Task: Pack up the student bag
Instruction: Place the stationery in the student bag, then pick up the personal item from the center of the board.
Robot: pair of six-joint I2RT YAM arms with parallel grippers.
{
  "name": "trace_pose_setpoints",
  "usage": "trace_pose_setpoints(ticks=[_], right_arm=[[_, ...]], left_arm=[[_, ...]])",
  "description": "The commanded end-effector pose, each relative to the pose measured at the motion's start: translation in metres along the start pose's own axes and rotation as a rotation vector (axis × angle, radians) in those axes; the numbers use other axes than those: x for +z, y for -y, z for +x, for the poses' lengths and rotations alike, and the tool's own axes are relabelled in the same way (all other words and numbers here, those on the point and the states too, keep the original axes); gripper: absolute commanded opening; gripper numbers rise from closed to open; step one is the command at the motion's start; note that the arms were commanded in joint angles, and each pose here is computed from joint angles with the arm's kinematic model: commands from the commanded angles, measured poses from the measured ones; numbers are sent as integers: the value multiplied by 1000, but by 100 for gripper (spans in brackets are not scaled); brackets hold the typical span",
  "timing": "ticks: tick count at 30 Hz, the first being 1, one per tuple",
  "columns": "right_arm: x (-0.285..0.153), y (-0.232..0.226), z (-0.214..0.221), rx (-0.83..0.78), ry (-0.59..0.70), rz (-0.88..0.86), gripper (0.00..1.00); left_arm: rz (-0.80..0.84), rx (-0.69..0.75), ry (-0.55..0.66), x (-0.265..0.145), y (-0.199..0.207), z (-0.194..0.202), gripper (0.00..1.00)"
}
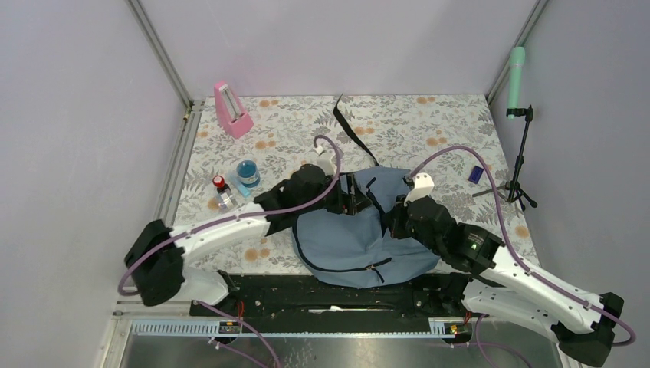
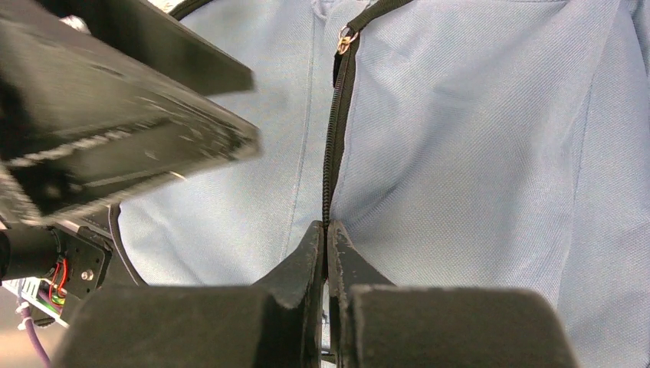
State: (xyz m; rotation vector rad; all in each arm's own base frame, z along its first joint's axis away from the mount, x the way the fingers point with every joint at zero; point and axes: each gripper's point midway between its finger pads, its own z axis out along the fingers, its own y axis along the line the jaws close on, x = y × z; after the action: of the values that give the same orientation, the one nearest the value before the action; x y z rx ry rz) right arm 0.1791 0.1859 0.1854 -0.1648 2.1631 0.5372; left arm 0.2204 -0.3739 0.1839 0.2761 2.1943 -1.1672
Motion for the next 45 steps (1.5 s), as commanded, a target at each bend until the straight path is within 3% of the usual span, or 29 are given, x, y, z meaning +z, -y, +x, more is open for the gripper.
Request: trace_pose_setpoints(ticks=[1,5,9,16,22,26,37,45], right_arm=[[-5,-8,-18,45,77,-33,0],[-6,-7,-18,42,83,-28,0],[-5,-4,-18,46,89,-17,0],[-4,1,-18,23,96,1,0],[-5,1,-19,14,116,-8,1],[-4,-1,-20,16,134,-29,2],[-7,-4,-16,8,126,-64,3],[-10,-3,-17,15,138,-72,3]], left_arm=[[-150,200,194,-34,-25,-36,79],[-230,327,250,-67,-38,-52,84],[-412,325,259,-102,-81,-68,89],[-735,48,333,-183,-191,-87,93],[-976,-158,377,-240,-261,-73,97],[-1025,-270,415,-248,-291,-59,98],[-1061,-406,526,-262,-332,-56,98],[-1074,-439,475,-250,-350,-52,93]])
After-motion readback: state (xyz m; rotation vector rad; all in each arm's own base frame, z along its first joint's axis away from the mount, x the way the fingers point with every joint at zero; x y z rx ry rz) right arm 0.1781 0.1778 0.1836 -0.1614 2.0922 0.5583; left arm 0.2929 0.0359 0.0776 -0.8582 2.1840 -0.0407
